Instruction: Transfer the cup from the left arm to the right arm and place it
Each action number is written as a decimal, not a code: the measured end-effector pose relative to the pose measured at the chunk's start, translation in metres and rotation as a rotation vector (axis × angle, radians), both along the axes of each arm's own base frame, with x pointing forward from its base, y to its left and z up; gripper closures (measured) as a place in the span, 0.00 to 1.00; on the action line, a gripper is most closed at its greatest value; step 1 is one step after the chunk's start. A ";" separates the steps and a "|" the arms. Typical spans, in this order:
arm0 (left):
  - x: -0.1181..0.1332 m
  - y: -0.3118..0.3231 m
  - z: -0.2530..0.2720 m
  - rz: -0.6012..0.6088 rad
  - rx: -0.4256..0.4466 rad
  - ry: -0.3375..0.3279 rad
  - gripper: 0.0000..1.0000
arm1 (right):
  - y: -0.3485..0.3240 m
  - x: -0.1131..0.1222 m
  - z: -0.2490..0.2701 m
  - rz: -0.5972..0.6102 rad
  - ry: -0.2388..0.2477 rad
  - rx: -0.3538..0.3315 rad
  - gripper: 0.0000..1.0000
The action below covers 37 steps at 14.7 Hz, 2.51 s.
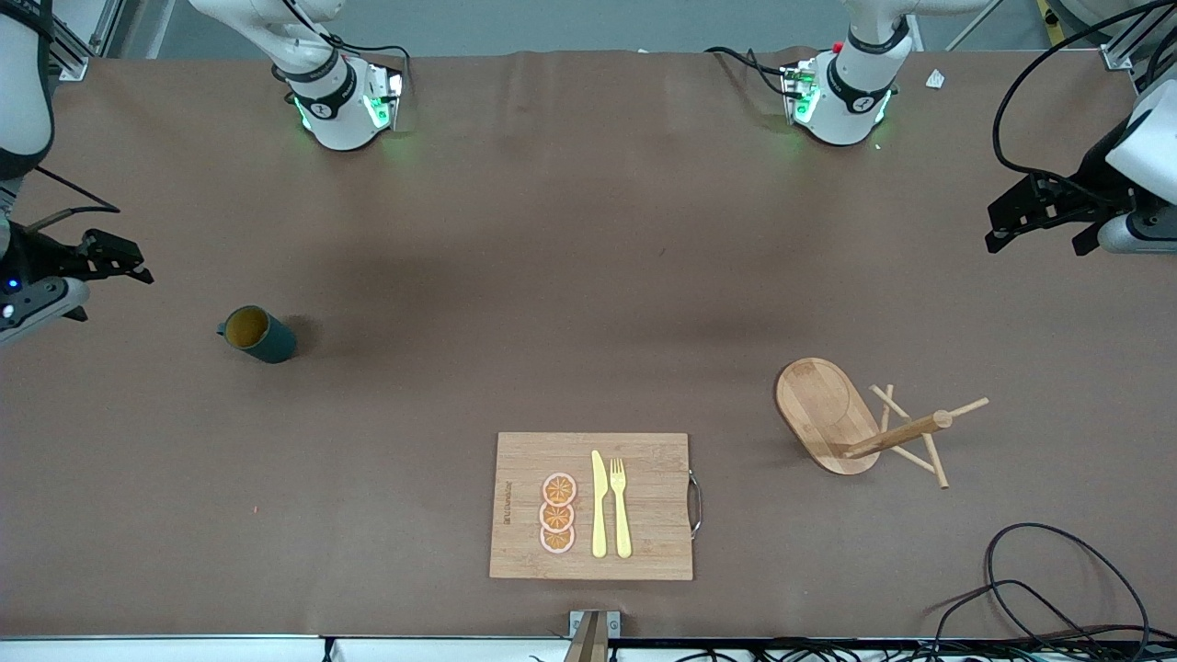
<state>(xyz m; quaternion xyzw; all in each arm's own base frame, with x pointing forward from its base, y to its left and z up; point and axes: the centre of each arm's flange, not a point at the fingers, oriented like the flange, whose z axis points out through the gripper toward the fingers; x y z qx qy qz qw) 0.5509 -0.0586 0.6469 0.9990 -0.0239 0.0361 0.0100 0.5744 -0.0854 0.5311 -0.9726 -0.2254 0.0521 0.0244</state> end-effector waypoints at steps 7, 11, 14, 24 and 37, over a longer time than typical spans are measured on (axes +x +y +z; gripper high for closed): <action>0.000 0.000 0.000 0.001 0.000 0.000 0.00 | 0.003 -0.002 0.048 -0.368 0.009 -0.042 0.00; 0.000 0.000 0.000 0.001 0.000 0.001 0.00 | 0.019 -0.002 0.047 -0.489 0.059 -0.065 0.00; 0.000 0.000 -0.001 0.001 0.000 0.001 0.00 | 0.035 -0.003 0.042 -0.499 0.100 -0.077 0.00; 0.001 0.000 -0.001 0.001 0.000 0.002 0.00 | 0.047 -0.052 0.109 -0.482 -0.003 -0.056 0.00; 0.001 0.000 -0.001 0.001 0.000 0.002 0.00 | 0.040 -0.067 0.131 -0.493 -0.048 -0.065 0.00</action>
